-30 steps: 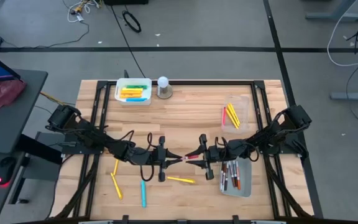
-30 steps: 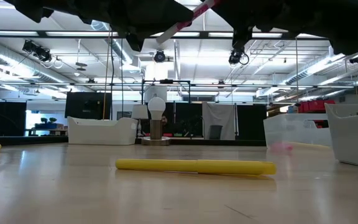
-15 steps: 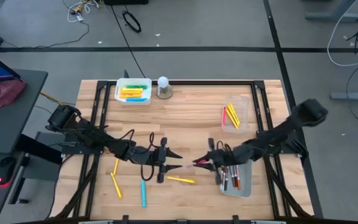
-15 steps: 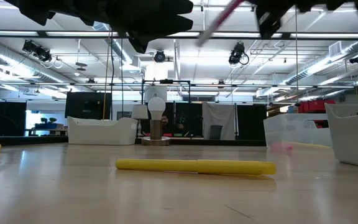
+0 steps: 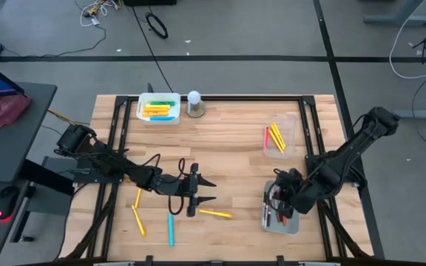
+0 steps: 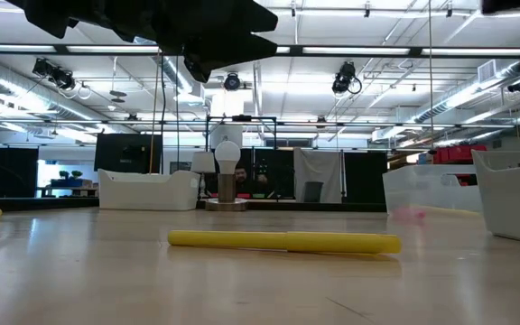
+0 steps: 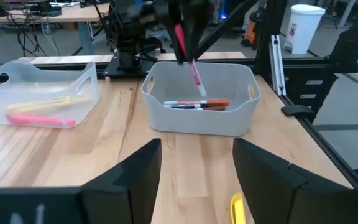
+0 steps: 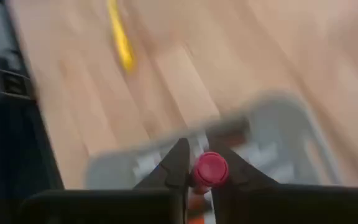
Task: Pick & Place Markers
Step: Put the pink marker pen into the gray bin, then put the yellow pen into the transparent bin
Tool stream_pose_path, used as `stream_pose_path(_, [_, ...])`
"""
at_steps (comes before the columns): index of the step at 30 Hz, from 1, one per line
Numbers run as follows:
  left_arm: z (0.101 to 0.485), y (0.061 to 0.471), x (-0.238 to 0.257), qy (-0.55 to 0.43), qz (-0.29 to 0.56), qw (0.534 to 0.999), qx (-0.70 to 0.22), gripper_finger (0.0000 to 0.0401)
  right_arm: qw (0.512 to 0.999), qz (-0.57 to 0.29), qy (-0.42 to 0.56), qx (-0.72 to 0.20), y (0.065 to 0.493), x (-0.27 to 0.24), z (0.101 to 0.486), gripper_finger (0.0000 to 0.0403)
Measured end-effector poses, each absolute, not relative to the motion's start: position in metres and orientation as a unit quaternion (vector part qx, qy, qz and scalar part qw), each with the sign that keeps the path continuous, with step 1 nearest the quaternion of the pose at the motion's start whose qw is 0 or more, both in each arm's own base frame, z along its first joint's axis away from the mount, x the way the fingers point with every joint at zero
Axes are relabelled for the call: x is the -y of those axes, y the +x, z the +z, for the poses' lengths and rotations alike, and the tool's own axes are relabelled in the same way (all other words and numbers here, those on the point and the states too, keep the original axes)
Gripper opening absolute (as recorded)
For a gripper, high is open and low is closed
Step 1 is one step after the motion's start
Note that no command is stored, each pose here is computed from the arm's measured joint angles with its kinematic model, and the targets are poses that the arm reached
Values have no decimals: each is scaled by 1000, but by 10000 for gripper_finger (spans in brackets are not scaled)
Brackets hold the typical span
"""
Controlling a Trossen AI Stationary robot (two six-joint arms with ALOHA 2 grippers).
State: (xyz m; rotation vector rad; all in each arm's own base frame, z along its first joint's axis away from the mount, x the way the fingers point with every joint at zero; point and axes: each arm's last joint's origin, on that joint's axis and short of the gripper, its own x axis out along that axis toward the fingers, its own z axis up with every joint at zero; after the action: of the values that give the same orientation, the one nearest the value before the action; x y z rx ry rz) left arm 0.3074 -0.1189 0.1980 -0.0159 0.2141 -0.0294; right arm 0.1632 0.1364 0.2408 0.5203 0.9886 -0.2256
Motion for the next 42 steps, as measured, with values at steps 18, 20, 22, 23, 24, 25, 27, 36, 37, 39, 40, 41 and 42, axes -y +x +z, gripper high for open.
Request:
stream_pose_path(18, [198, 309, 115, -16, -5, 994, -106, 197, 789, -88, 392, -464, 155, -126, 157, 70])
stream_pose_path(20, [198, 309, 113, -19, -2, 994, -106, 197, 797, -80, 390, -455, 157, -126, 158, 90])
stream_pose_path(22, [198, 310, 113, -21, 0, 994, -107, 197, 802, -80, 377, -456, 157, -125, 157, 111])
stream_pose_path(23, [198, 310, 112, -21, 0, 994, -107, 197, 804, -80, 376, -454, 157, -124, 157, 121])
stream_pose_path(24, [198, 310, 112, -22, 1, 994, -107, 197, 805, -77, 379, -450, 158, -124, 159, 131])
stream_pose_path(25, [198, 310, 112, -22, 1, 994, -107, 197, 805, -75, 382, -447, 158, -124, 160, 139])
stream_pose_path(27, [198, 310, 112, -22, 1, 994, -107, 197, 808, -69, 386, -440, 158, -123, 164, 151])
stream_pose_path(36, [198, 310, 112, -22, 1, 994, -107, 197, 855, -14, 359, -375, 160, -123, 206, 132])
stream_pose_path(37, [198, 310, 112, -22, 1, 994, -107, 197, 864, -4, 347, -364, 161, -123, 211, 127])
stream_pose_path(39, [198, 310, 112, -22, 1, 994, -107, 197, 890, 16, 312, -333, 164, -125, 219, 117])
stream_pose_path(40, [198, 310, 112, -22, 1, 994, -107, 197, 905, 27, 292, -309, 166, -126, 223, 113])
stream_pose_path(41, [198, 310, 112, -22, 1, 994, -107, 197, 920, 38, 269, -283, 169, -127, 226, 109])
stream_pose_path(42, [198, 310, 112, -22, 0, 994, -107, 197, 934, 47, 246, -255, 172, -129, 230, 105])
